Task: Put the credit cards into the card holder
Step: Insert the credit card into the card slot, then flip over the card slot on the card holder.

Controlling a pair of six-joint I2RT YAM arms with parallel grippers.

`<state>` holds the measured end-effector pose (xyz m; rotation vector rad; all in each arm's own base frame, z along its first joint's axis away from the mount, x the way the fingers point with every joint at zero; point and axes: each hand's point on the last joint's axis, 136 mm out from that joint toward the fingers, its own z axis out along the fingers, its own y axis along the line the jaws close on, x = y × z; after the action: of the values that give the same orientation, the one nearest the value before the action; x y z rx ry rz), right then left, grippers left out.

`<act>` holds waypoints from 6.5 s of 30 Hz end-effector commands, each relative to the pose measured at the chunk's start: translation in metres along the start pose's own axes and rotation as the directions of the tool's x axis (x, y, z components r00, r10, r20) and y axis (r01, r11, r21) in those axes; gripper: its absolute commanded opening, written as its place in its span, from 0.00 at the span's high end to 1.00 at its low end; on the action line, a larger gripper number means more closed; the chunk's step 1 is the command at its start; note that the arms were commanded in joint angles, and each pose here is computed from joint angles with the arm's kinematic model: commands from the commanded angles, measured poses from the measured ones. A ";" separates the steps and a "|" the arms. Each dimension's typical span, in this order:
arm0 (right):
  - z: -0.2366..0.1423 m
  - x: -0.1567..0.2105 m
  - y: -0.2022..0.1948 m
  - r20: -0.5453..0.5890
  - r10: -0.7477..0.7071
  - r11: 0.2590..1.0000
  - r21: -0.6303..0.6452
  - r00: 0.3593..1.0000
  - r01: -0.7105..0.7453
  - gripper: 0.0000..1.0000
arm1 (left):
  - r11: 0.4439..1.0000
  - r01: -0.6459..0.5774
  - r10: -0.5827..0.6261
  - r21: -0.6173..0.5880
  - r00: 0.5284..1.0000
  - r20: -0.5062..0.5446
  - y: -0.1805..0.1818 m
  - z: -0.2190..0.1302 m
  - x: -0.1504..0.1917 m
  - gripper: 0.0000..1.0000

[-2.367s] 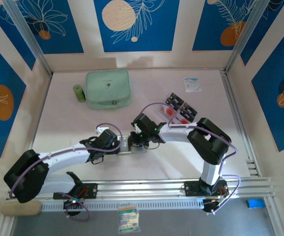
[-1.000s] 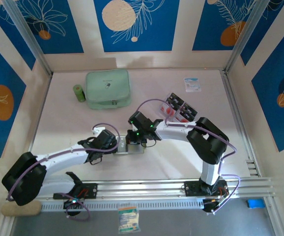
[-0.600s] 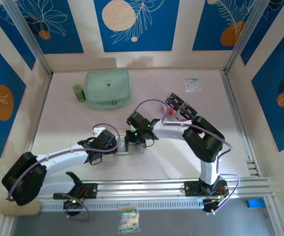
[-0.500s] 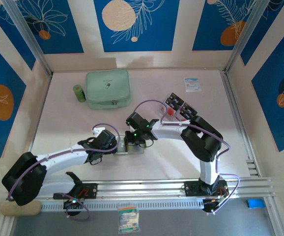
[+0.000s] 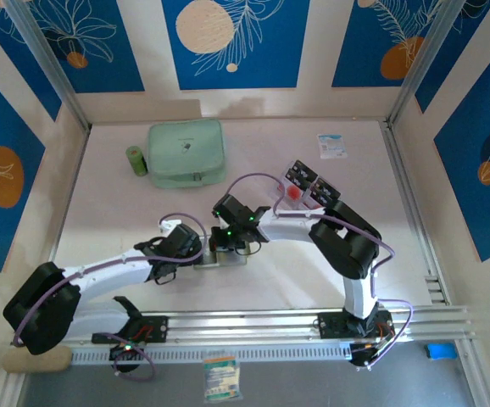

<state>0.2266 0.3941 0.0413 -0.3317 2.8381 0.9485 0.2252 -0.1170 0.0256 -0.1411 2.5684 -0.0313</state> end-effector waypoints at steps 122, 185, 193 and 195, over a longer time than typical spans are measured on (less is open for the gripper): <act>0.006 0.012 -0.015 -0.031 0.028 0.996 0.088 0.999 -0.025 1.00 | 0.998 -0.026 0.027 0.052 1.000 -0.015 -0.011 0.006 0.001 0.00; -0.055 -0.021 -0.068 0.035 0.129 0.991 0.022 0.991 -0.130 1.00 | 0.938 -0.002 -0.018 0.346 0.998 0.054 -0.132 -0.042 -0.052 0.00; -0.044 -0.022 -0.075 0.009 0.110 0.991 0.077 0.994 -0.111 1.00 | 0.948 -0.019 0.013 0.317 1.000 0.020 -0.121 -0.024 -0.029 0.00; -0.043 -0.021 -0.077 0.004 0.105 0.990 0.089 0.994 -0.105 1.00 | 0.950 -0.025 0.021 0.311 1.000 0.017 -0.118 -0.021 -0.025 0.00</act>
<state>0.2676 0.3105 0.0368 -0.1217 2.8860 0.8636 0.2478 -0.2330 0.0703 0.0088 2.5148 -0.4361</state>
